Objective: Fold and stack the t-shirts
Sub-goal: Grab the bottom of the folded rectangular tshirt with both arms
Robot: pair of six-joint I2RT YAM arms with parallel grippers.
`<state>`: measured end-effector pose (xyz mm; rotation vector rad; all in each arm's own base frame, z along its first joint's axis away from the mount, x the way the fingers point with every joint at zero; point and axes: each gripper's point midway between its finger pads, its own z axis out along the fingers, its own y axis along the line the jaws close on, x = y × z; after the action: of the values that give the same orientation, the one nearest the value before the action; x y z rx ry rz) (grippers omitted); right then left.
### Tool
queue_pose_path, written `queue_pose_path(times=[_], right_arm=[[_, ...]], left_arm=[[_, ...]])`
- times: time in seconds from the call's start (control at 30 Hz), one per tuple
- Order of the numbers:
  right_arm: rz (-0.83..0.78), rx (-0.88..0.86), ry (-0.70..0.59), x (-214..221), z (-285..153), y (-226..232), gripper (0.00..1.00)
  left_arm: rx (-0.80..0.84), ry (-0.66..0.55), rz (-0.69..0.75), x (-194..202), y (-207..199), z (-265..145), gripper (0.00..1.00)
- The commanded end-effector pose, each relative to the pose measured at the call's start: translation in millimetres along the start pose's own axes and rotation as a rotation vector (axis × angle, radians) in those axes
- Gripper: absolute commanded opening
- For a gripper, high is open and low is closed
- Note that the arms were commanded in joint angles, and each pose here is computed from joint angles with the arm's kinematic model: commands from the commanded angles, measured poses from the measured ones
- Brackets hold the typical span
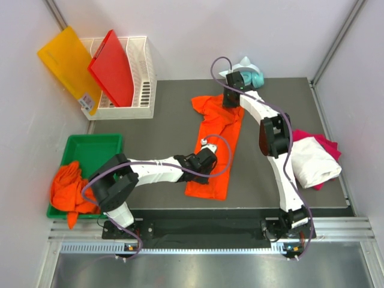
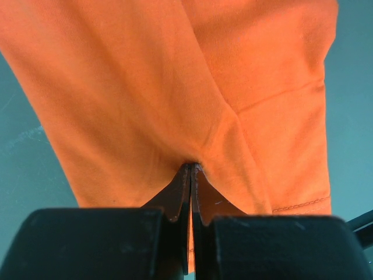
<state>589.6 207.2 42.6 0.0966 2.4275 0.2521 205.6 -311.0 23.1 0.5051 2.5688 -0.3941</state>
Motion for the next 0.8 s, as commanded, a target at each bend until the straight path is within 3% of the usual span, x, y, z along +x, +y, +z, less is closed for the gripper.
queue_pose_path(times=[0.0,0.3,0.77], right_arm=[[0.011,0.045,-0.086,-29.0,-22.7,-13.7,0.25],[0.059,0.111,-0.102,-32.8,-32.7,-43.5,0.24],[0.091,0.082,-0.166,-55.7,-58.4,-52.6,0.22]], left_arm=[[0.024,-0.024,-0.001,-11.8,-7.1,-0.3,0.00],[0.017,-0.014,-0.021,-6.1,-3.7,-0.1,0.00],[0.019,0.000,-0.038,4.0,-0.4,2.0,0.00]])
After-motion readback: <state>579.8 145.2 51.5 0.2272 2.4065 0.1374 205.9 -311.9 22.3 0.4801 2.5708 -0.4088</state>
